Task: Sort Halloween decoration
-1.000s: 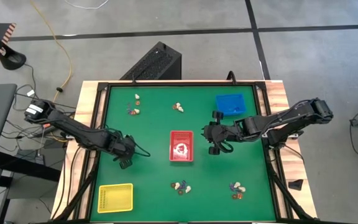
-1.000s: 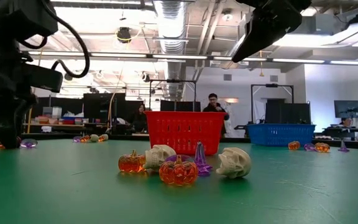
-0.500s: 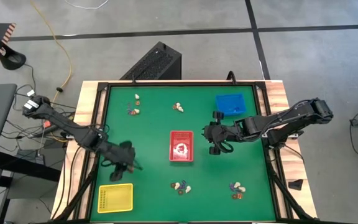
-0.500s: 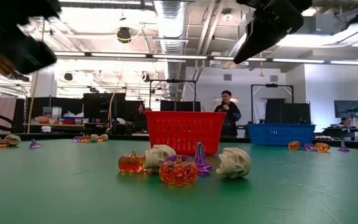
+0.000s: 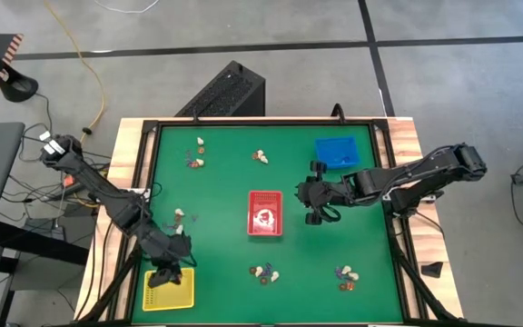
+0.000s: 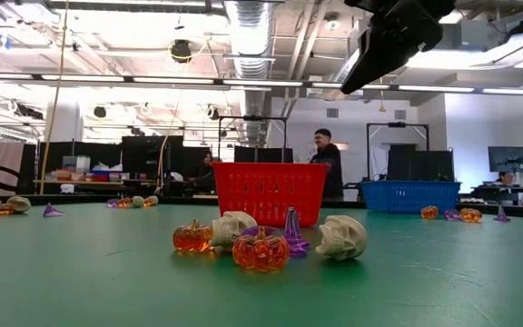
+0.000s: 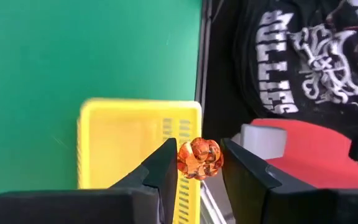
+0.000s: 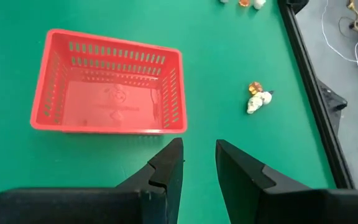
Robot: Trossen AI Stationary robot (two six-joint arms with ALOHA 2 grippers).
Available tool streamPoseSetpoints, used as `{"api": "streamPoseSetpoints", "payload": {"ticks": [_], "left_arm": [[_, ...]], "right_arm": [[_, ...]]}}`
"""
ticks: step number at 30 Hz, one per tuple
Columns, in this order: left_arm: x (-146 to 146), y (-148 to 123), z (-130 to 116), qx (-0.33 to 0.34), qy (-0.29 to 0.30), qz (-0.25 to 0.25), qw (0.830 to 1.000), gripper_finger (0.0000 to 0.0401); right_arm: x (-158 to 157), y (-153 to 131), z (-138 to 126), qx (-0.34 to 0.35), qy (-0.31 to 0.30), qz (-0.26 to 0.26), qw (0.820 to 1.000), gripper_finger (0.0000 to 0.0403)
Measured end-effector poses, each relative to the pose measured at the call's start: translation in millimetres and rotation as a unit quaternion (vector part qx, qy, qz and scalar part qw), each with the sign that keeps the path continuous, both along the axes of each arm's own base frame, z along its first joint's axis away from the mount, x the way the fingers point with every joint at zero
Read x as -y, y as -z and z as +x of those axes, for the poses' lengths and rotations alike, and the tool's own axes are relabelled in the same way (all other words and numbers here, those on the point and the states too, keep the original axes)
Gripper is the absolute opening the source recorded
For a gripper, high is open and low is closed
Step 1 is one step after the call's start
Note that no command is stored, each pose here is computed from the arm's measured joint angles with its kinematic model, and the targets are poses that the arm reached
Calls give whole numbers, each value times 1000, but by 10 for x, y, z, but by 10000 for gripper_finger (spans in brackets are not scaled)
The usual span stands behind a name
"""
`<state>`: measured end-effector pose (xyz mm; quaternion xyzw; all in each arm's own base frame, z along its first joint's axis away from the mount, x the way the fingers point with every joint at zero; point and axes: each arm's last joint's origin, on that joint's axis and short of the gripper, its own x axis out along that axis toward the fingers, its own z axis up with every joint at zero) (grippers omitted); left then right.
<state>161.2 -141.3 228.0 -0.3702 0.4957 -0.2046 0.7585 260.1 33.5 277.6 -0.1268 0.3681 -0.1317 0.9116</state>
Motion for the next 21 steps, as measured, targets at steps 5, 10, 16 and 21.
{"api": "streamPoseSetpoints", "payload": {"ticks": [5,10,16,21], "left_arm": [[104,172,22,-69,-19,12,997,99],[139,269,77,-137,-6,-19,990,99],[154,206,64,-167,-29,-61,984,125],[174,207,40,-187,-67,-66,978,169]], "right_arm": [[150,-3,18,-3,20,-10,1000,125],[361,-34,54,9,44,-26,999,125],[656,-89,82,31,79,-52,995,125],[854,-125,78,47,108,-62,991,125]]}}
